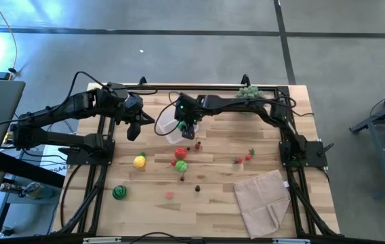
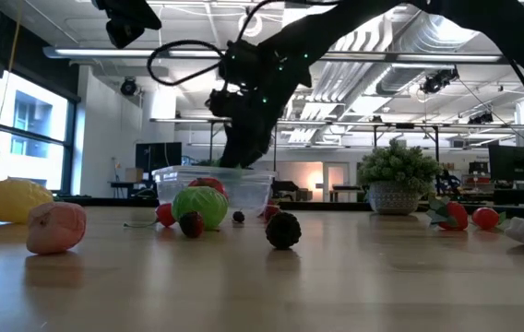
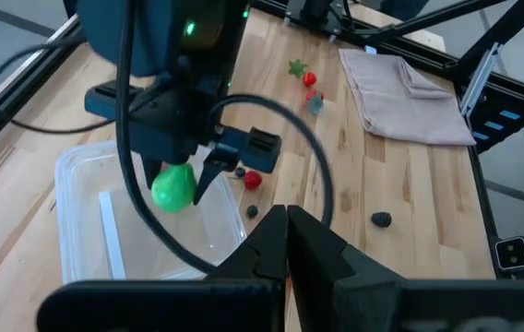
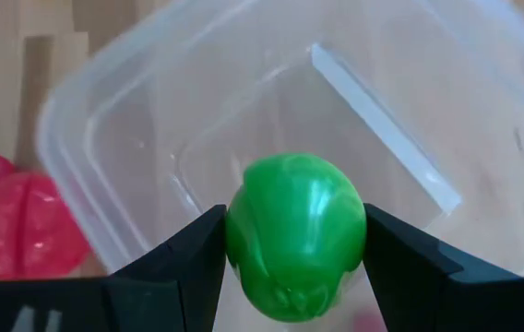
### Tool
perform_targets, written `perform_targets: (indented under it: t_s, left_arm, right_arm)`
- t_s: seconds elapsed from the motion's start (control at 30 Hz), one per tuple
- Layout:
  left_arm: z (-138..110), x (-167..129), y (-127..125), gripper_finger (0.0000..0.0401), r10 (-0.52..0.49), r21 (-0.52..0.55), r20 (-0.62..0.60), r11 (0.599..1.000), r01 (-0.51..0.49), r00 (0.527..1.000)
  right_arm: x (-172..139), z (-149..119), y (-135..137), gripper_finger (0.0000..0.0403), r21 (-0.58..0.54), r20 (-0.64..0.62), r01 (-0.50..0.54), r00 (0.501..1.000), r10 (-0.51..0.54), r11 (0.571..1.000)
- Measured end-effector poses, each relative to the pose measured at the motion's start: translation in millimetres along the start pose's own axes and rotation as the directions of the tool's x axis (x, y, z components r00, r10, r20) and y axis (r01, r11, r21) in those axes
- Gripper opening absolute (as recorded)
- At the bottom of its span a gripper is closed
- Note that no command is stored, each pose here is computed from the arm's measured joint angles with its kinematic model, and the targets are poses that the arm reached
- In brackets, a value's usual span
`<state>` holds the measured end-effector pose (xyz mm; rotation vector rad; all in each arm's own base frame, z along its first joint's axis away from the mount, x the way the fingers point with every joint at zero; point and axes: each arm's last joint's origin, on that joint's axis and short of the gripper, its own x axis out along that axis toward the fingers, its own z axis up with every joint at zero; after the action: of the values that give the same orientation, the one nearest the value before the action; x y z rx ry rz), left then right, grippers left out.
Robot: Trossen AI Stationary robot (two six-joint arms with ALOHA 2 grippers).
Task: Pick and placing Produce into tupperware
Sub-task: Put the green pear into the transparent bin
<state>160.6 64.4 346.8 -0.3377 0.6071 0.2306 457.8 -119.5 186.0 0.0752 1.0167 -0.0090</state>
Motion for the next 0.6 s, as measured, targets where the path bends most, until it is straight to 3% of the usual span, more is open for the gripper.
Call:
perform_targets:
  t_s: [0.6]
  left_arm:
    - [0,0,0,0.0001,0.0,0.0,0.0,1.0,0.0,1.0]
  right_arm:
    - [13,-7,-1,0.0239,-0.019,-0.046,-0.019,0.999,0.019,1.0]
